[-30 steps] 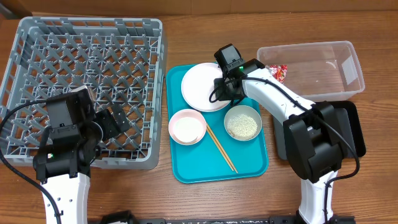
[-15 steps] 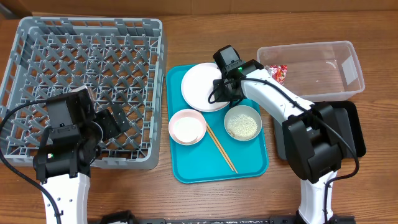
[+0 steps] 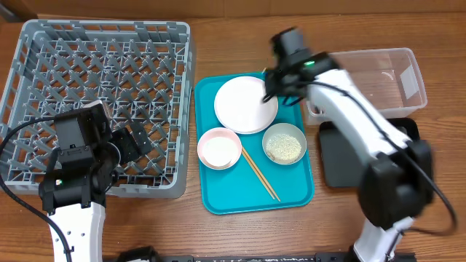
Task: Sort waste into correct bins and load items into the dishwasher
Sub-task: 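Move the right gripper to the white bowl of rice and grasp it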
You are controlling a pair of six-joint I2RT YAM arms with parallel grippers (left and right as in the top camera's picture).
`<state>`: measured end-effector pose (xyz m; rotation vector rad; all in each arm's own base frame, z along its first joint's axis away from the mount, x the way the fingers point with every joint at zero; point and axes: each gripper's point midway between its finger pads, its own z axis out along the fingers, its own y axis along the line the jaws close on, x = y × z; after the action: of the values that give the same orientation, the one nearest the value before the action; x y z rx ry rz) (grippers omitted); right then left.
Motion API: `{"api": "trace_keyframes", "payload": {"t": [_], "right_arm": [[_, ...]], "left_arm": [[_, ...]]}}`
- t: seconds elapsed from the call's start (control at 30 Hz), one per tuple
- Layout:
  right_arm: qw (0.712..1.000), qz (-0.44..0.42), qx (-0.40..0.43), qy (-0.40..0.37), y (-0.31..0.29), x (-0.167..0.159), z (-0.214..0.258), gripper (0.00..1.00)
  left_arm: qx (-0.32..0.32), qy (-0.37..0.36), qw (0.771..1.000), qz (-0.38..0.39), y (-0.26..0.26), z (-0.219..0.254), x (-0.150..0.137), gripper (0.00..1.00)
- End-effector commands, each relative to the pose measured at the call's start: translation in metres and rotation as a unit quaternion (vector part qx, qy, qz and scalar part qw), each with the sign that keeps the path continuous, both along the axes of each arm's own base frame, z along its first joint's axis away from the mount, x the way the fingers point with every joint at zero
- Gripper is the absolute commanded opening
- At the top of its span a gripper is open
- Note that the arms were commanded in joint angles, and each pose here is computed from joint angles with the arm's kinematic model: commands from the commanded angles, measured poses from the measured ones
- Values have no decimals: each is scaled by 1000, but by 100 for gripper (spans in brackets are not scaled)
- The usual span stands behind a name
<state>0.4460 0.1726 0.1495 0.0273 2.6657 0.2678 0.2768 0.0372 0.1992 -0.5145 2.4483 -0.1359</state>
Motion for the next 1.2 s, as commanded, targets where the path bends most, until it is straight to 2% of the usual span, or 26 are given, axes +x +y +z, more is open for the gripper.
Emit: {"api": "trace_keyframes", "payload": {"t": [0.0,0.13,0.3,0.33,0.37,0.4,0.43,0.5,0.67,0.8,1.0,1.17], "right_arm": [[996,-76,-1,-40,-46,12,41,4],[987,-163,-9,11,-98,4,20,4],[982,-182,-7,53,-117,-9,-6,4],[982,-180,-10,56,-118,-11,-9,7],[982,-179,-11,59,-118,-12,-12,35],[982,-179,-11,59,-118,-12,-12,50],[983,-177,-11,55,-118,-11,-11,57],[983,-176,-10,49,-117,-9,-6,62],[993,-115,-9,21,-101,-14,26,67],[999,-37,-5,21,-64,-37,42,67],[994,60,-38,86,-6,-92,20,67],[990,61,-47,116,20,-118,-11,66]], "left_arm": [[2,-13,1000,9,4,10,5,100],[2,-14,1000,9,4,11,5,100],[3,-16,1000,9,4,11,6,100],[3,-17,1000,9,4,11,7,100],[3,-17,1000,9,4,12,7,100],[3,-17,1000,8,4,11,7,100],[3,-17,1000,9,4,11,7,100],[3,-17,1000,9,4,12,7,100],[3,-16,1000,8,4,11,7,100],[3,-14,1000,8,4,10,7,100],[2,-11,1000,8,4,8,8,100],[2,-8,1000,8,4,7,7,100]]}}
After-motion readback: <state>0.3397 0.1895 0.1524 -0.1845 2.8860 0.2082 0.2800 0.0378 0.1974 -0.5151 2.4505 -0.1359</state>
